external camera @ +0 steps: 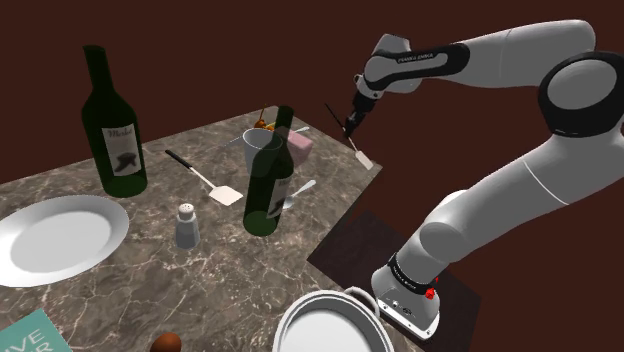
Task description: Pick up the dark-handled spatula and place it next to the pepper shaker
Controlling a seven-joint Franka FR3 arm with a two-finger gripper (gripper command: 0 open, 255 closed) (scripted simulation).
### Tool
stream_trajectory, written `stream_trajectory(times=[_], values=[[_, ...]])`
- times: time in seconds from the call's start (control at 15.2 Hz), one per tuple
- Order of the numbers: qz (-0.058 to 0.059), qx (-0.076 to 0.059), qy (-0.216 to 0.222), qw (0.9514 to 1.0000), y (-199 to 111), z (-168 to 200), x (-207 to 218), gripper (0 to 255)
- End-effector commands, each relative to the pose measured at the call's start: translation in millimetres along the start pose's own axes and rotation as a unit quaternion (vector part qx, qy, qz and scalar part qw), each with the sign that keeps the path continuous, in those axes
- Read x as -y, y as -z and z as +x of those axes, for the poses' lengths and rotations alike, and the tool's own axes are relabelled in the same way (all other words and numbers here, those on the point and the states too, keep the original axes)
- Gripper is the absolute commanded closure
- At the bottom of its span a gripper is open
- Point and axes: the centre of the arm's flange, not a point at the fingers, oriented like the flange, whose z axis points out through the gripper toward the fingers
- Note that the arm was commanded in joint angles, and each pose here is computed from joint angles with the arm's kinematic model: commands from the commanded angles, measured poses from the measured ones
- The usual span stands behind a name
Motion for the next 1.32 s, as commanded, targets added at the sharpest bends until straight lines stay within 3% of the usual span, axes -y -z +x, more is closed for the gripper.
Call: stream_trajectory(times=[0.0,0.86,1.25], values=[[0.0,0.0,0.0,1.0,11,0,1,255],[0.0,0.0,0.0,1.0,75,5,1,255],[0.0,0.0,0.0,1.0,75,-4,80,255]])
